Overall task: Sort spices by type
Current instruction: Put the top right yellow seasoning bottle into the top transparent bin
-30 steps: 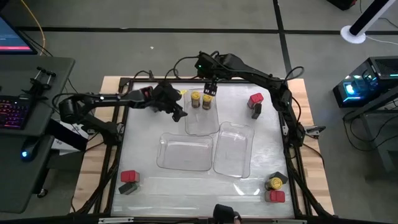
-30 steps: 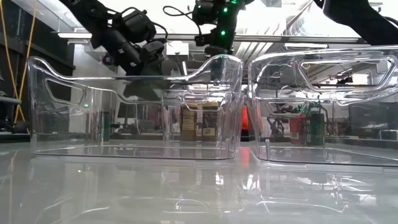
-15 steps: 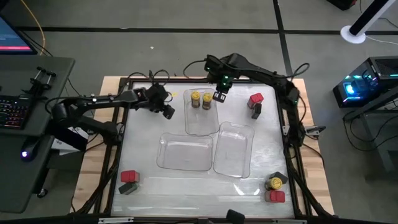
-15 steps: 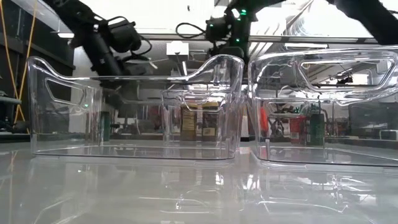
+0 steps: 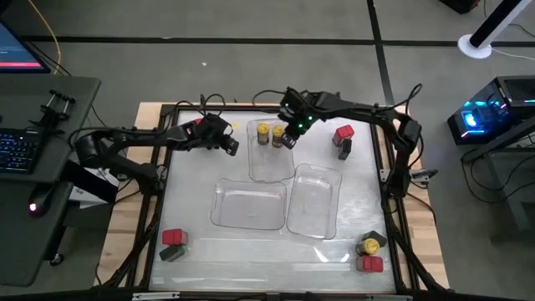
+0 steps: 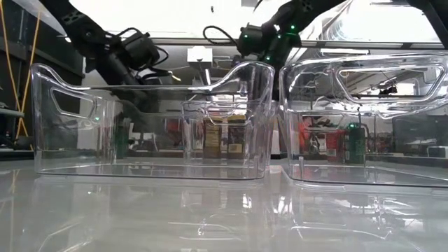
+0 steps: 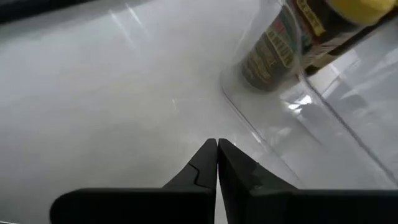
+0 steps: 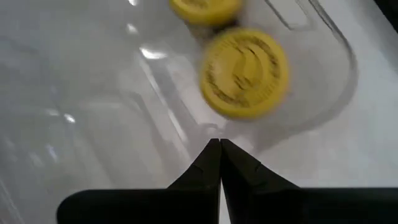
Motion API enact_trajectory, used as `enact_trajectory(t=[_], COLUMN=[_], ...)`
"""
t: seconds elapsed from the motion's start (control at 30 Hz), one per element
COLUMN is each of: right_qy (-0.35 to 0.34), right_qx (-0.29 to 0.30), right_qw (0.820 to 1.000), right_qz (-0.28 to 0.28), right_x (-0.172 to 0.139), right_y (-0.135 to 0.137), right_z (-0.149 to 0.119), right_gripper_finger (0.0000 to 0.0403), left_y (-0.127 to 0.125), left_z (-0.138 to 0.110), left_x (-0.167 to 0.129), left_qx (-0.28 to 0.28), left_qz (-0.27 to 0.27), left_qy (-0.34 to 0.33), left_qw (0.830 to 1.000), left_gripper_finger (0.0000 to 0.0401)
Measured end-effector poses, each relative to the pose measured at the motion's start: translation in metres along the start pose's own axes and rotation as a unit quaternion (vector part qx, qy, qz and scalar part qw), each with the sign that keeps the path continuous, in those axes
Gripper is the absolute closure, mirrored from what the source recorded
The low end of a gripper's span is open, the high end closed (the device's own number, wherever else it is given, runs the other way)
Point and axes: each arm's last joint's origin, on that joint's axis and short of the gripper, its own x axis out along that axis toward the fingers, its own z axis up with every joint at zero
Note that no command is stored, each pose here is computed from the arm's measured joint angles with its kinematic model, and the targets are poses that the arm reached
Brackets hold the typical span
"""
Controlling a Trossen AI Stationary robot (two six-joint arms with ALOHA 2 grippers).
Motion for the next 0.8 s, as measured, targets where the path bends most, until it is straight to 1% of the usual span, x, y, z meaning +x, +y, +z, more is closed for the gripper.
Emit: enact_trajectory(t=[0.13,0.3,0.57,0.8], right_qy=[0.001,0.004,-0.003,-0.041], right_qx=[0.003,0.006,0.005,0.004], right_qw=[0.999,1.000,1.000,0.999], right_qz=[-0.032,-0.029,-0.027,-0.036], right_x=[0.004,0.009,0.022,0.023], right_y=[0.001,0.000,0.000,0.000], right_z=[-0.003,-0.003,0.001,0.008], right_gripper_finger=[0.0402,0.0402,0.0403,0.0403], left_y=[0.002,-0.001,-0.002,-0.003], left_z=[0.002,0.006,0.008,0.007], left_x=[0.002,0.002,0.002,0.002], left_qx=[0.030,0.061,0.064,0.066], left_qz=[-0.003,-0.018,-0.021,-0.035], left_qy=[-0.006,-0.031,-0.040,-0.038], left_qw=[1.000,0.997,0.997,0.996], left_gripper_finger=[0.0400,0.0401,0.0401,0.0401])
